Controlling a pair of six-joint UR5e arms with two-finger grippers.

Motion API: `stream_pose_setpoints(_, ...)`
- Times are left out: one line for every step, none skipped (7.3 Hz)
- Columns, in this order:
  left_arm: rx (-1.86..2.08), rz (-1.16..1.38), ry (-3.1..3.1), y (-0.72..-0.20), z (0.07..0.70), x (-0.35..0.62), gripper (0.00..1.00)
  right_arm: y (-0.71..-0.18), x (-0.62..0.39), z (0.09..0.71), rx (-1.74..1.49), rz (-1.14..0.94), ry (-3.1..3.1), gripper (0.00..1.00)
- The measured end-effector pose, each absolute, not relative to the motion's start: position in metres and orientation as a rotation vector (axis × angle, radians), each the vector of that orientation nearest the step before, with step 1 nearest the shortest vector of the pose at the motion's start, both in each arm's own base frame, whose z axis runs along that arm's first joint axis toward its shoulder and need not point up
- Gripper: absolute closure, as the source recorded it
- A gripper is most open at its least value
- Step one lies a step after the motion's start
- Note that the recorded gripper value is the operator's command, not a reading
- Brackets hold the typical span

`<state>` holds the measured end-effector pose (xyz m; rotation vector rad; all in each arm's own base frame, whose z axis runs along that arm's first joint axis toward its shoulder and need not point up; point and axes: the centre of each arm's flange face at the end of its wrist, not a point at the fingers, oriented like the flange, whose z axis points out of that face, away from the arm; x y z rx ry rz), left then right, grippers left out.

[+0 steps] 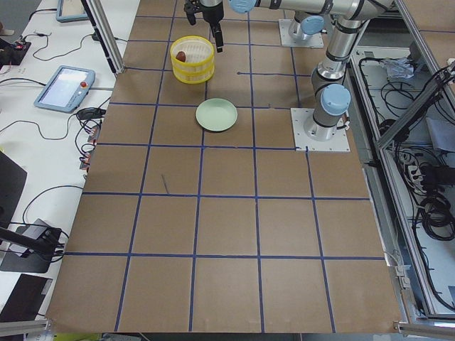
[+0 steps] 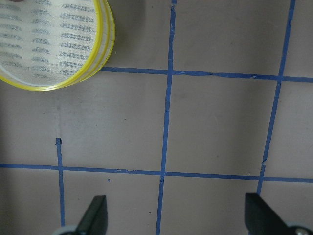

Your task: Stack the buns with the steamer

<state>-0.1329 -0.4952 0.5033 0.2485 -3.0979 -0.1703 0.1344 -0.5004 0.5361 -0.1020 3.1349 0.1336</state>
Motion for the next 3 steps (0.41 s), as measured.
stream_pose_setpoints(0.144,-0.165,-3.112,-0.4882,0.5032,-0.1301,0.00,-0.5003,0.1344,0.5366,-0.099,0.131,3.137,0.00)
stream_pose_setpoints(0.091,-0.140,-3.116,-0.4856,0.5051,-0.1284,0.00,-0.5003,0.1341,0.5367,-0.096,0.130,3.139,0.00)
stream_pose_setpoints(0.068,-0.110,-3.118,-0.4857,0.5066,-0.1282,0.00,-0.5006,0.1340,0.5359,-0.095,0.132,3.139,0.00)
